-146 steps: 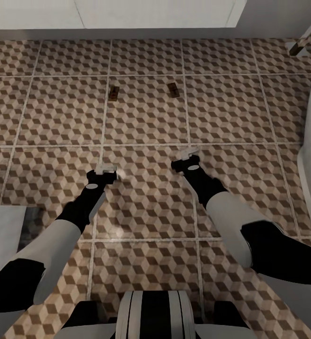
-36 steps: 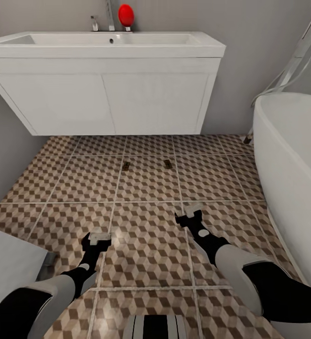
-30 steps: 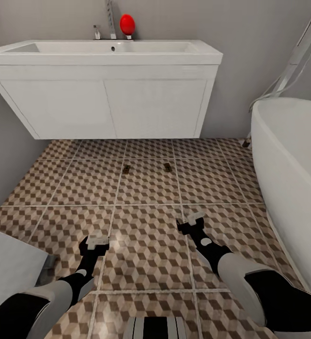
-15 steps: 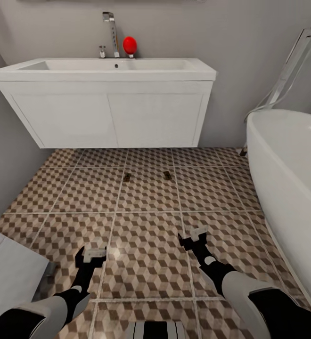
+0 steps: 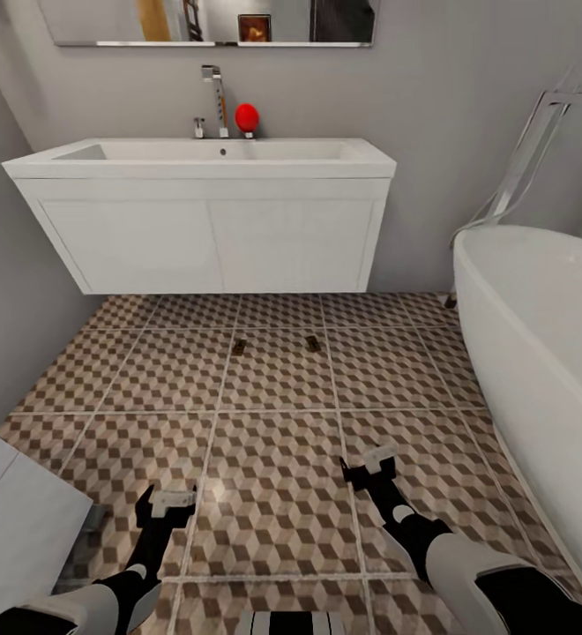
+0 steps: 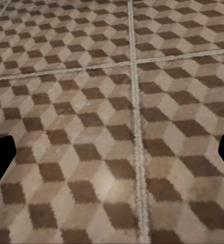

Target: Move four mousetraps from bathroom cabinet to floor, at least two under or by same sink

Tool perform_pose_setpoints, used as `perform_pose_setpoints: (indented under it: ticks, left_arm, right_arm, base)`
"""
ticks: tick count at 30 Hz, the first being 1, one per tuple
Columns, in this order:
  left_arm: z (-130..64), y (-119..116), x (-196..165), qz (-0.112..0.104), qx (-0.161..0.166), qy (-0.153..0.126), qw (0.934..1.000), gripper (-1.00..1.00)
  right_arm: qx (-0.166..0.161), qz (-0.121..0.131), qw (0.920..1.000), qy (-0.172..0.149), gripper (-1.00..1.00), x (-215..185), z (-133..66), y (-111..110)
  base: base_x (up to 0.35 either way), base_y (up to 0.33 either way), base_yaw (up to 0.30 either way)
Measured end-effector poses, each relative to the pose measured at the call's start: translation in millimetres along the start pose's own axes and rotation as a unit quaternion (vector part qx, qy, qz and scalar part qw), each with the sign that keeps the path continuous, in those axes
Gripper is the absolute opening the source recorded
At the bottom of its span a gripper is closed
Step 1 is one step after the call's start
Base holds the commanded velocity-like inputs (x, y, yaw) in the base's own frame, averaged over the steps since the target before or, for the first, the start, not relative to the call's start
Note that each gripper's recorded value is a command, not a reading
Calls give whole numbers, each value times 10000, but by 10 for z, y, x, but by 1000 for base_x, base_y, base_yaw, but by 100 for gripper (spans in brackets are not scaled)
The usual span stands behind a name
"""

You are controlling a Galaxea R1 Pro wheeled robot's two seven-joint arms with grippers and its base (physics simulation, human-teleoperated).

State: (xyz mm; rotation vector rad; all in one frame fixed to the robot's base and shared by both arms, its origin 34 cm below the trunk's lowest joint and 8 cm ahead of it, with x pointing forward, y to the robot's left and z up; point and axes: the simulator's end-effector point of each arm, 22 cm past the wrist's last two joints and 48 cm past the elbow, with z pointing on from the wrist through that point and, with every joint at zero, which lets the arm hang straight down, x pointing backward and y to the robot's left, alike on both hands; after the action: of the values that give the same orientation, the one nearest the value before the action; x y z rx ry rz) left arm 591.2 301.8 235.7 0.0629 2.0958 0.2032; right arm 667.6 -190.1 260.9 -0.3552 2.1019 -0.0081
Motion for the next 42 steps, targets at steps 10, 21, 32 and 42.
perform_pose_setpoints:
  ticks: [10,21,32,42]
  left_arm:
    - [-119,5,-63,-13,4,-61,10000,100]
    - [-383,62,102,12,-7,25,10000,100]
    - [-500,157,32,30,-64,-79,9999,100]
    - [-526,170,-172,2,-81,-258,9996,100]
  right_arm:
    - [60,16,9997,257,100,373,-322,-2]
    - [239,-5,9995,-218,100,412,-647,-256]
    - [344,28,9986,-400,100,212,-720,-339]
    - [407,27,9975,-576,100,1,-775,-396]
  base:
    - [0,0,0]
    - [0,0,0]
    - [0,0,0]
    - [0,0,0]
